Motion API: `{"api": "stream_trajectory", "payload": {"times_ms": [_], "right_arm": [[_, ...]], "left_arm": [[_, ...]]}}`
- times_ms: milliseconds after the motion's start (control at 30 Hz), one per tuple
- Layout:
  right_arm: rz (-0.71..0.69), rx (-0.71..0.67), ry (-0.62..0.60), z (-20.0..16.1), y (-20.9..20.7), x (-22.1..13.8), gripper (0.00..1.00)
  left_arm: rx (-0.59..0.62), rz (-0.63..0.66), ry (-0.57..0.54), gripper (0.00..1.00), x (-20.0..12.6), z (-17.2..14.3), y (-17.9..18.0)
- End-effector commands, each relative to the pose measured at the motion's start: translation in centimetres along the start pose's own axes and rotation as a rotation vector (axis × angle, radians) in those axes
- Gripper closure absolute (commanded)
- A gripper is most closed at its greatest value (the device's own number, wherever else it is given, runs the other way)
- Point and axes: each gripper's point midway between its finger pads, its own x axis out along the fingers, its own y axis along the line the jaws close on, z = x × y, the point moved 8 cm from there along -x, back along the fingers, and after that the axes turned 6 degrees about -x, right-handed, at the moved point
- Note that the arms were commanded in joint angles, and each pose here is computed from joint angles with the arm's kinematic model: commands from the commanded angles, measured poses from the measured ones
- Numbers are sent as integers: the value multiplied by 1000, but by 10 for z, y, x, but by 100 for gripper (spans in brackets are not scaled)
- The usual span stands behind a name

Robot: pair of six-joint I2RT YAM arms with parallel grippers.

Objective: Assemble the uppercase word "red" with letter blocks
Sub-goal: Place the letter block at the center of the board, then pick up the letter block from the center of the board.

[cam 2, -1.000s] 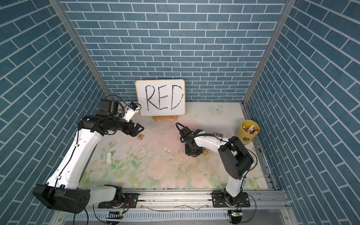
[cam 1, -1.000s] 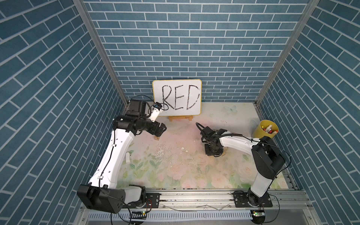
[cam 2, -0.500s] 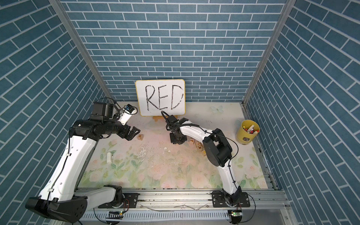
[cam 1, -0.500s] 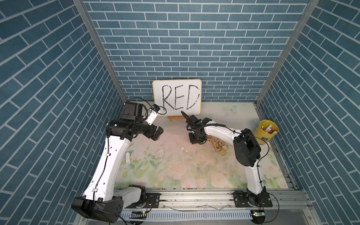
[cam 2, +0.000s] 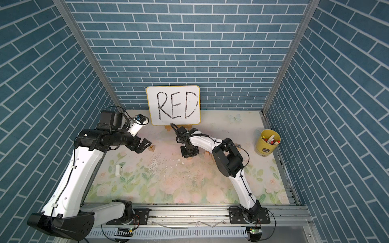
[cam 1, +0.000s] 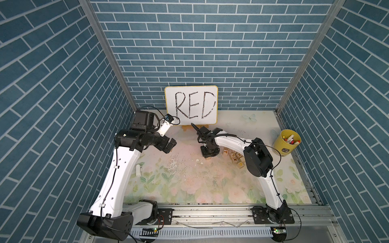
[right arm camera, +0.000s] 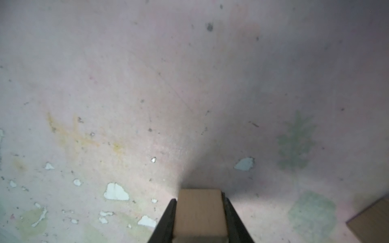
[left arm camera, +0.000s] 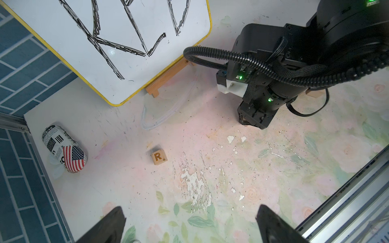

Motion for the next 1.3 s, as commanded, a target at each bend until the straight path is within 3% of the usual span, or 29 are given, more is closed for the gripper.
{"api": "stream_trajectory", "payload": {"times_ms": [0,200,433,633,733,967,1267], "right_arm": [[-40,-33,31,-4,1,3,59],[-73,-34,-35,1,0,-18,51],[-74,-56,-184,0,-2,-74,49],[-10,-89,-246,-13,-2,-103,49],[-49,-66,-280,-25,-13,-118,49],[-169,39,-277,-63,-53,-131,52],[-207,342,-391,-128,-121,-141,55]], "left_arm": [[12,-33,23,1,2,-2,-4],[13,-35,21,1,3,1,-3],[20,-26,27,1,3,8,-2],[7,-36,29,1,7,14,-1],[38,-29,44,1,13,15,-6],[145,-125,155,1,64,15,-41],[346,-182,289,1,150,21,-99]]}}
